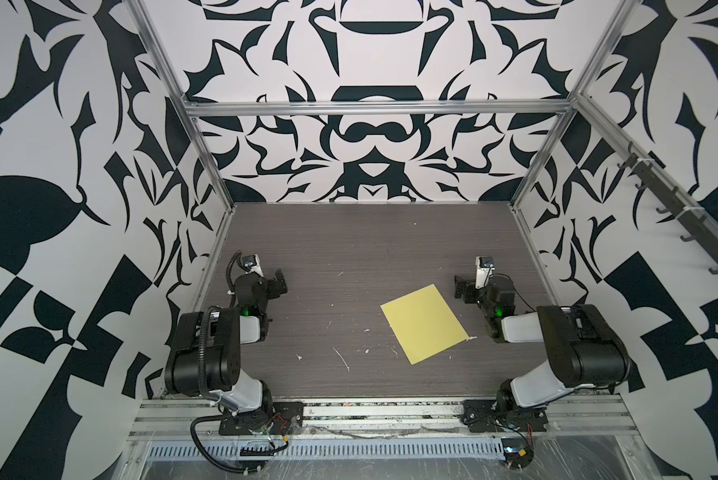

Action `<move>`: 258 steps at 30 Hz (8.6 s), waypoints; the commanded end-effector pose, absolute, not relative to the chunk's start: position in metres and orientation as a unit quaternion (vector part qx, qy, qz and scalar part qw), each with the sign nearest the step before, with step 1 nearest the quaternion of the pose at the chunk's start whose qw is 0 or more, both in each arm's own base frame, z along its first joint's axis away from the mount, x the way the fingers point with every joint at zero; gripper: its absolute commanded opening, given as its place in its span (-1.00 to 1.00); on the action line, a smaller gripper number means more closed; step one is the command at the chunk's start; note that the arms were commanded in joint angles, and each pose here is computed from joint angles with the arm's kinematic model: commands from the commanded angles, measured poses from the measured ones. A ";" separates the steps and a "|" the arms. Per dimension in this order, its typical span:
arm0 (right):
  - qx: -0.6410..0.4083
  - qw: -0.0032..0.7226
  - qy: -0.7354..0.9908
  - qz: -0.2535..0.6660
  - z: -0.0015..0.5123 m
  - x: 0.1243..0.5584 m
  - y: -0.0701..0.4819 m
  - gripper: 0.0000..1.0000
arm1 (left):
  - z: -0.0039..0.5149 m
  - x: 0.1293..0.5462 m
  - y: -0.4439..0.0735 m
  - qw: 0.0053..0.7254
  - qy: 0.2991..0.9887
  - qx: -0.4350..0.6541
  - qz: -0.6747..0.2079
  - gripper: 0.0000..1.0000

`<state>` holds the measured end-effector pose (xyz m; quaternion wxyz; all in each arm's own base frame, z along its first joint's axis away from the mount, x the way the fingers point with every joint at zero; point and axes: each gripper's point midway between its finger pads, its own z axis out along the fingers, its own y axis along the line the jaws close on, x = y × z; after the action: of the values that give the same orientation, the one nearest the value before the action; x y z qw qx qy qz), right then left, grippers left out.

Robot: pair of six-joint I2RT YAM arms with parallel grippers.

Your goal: Fold a paper plane with a square sheet of paper (pick it up from the middle)

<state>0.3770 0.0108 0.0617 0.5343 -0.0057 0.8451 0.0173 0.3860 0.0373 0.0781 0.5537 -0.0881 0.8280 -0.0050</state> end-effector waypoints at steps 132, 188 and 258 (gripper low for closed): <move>0.090 0.297 0.938 0.155 0.112 0.334 0.149 0.95 | 0.050 0.325 -0.243 0.106 0.993 -0.053 0.016 0.97; 0.093 0.271 0.946 0.153 0.094 0.337 0.154 0.82 | -0.047 0.307 -0.236 -0.002 0.996 -0.056 0.062 0.47; -0.034 0.119 0.924 0.361 0.057 0.335 0.315 -0.42 | 0.024 0.319 -0.262 0.042 0.958 -0.074 -0.275 -0.26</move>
<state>0.3261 0.3052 0.0398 0.1042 -0.0253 0.9327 0.3444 0.3256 -0.2682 0.0332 0.0549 -0.0696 0.9521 -0.2927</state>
